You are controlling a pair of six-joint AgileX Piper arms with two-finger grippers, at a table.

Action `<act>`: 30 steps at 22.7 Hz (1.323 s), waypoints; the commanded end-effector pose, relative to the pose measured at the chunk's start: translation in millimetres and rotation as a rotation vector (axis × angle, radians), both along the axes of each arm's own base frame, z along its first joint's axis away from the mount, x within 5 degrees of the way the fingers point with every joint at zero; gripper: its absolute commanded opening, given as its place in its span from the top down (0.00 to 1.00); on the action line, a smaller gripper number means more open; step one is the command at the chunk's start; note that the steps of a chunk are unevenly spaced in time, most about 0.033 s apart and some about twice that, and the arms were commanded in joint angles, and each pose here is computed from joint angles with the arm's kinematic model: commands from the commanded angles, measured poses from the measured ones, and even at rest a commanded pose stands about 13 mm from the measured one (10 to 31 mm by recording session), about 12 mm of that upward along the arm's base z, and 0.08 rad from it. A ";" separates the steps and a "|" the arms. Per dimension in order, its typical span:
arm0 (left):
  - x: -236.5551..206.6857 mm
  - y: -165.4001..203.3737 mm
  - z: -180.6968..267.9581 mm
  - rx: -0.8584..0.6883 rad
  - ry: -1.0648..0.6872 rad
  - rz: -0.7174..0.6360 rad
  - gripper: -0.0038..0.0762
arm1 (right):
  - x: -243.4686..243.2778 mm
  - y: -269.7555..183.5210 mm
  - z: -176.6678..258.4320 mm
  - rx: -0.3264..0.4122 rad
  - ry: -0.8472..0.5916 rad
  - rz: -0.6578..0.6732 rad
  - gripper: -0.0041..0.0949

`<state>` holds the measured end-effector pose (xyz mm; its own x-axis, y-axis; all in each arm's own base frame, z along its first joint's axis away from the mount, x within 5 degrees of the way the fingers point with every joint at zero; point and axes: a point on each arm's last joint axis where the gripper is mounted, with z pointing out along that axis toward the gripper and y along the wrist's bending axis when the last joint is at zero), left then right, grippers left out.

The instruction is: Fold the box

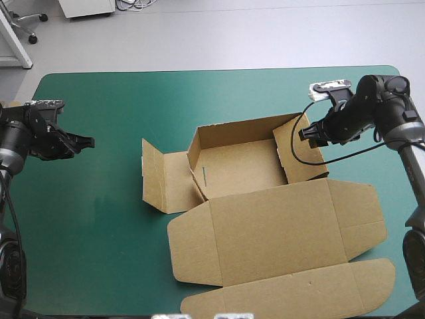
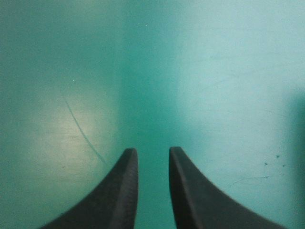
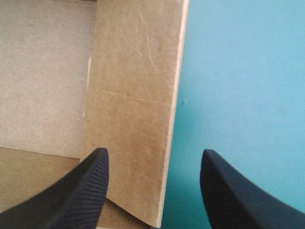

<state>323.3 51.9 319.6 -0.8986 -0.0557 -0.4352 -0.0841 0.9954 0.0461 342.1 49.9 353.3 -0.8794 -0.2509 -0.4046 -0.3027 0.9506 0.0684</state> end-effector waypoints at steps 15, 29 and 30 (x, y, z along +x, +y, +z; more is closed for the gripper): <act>-3.9 0.4 22.6 0.010 -0.100 0.004 0.75 | 36.4 23.3 -22.7 -0.040 -0.066 -0.021 0.29; -3.5 0.5 22.9 0.013 -0.105 0.001 0.75 | 56.5 26.5 -69.2 -0.059 0.064 -0.042 0.89; -3.5 0.5 22.9 0.013 -0.105 0.001 0.75 | 56.3 26.5 -69.2 -0.062 0.065 -0.034 0.96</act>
<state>323.6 52.6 319.8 -0.8971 -0.0507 -0.4390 -0.0818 0.9953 0.0521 402.4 77.2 255.5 -0.9387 -0.2327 -0.2545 -0.2499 0.9675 0.0371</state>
